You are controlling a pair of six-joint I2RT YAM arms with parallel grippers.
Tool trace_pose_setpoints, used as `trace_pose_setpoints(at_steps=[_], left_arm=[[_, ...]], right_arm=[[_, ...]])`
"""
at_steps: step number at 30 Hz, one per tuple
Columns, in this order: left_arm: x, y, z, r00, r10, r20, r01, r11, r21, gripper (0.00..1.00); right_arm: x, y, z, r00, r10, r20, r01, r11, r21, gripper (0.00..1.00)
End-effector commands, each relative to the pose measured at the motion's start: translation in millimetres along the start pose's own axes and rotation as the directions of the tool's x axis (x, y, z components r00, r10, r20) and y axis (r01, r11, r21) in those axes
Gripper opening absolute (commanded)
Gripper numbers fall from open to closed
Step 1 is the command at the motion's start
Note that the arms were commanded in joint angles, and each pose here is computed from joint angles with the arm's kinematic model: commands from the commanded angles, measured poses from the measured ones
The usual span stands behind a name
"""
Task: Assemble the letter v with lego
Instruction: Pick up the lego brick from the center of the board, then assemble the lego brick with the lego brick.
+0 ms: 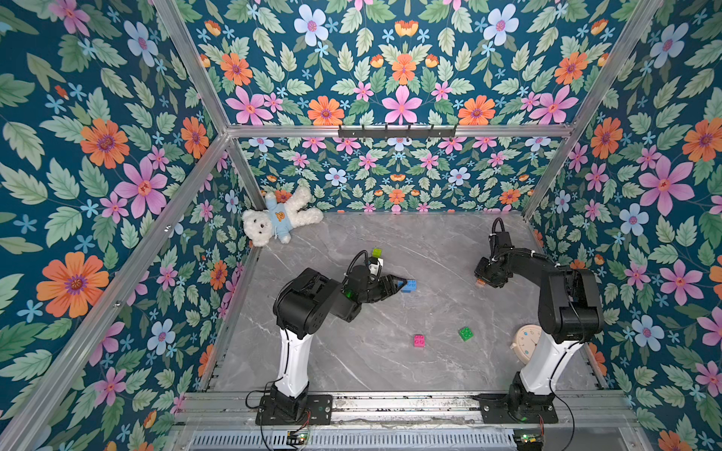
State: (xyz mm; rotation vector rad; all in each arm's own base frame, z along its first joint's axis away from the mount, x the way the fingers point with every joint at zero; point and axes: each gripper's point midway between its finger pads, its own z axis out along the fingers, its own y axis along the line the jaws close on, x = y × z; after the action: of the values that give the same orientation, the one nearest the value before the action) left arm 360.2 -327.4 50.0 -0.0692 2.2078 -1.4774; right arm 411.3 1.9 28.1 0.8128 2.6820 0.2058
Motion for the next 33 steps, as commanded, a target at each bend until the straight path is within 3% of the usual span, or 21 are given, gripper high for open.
trace_pose_setpoints(at_steps=[1,8,19,27,33], left_arm=[[3.8,4.3,2.1,1.0,-0.018,-0.012,0.018,1.0,-0.007,0.66],[13.8,16.6,3.4,0.999,0.007,-0.045,-0.011,0.997,-0.079,0.64],[20.4,33.2,4.9,0.996,0.02,-0.082,-0.034,0.983,-0.181,0.59],[23.7,41.8,5.2,0.996,0.007,-0.09,-0.026,0.978,-0.208,0.54],[25.2,45.1,5.7,0.995,0.0,-0.095,-0.021,0.976,-0.218,0.53]], right_arm=[[6.2,5.3,1.8,1.0,-0.003,-0.026,0.002,0.999,-0.037,0.36],[18.3,16.8,-1.0,0.998,-0.024,-0.06,0.017,0.994,-0.109,0.23],[50.9,64.7,-32.6,0.98,-0.191,-0.051,0.181,0.971,-0.157,0.16],[88.0,139.1,-92.8,0.929,-0.365,0.066,0.367,0.875,-0.315,0.1],[119.1,172.4,-88.1,0.875,-0.482,0.039,0.466,0.82,-0.332,0.07]])
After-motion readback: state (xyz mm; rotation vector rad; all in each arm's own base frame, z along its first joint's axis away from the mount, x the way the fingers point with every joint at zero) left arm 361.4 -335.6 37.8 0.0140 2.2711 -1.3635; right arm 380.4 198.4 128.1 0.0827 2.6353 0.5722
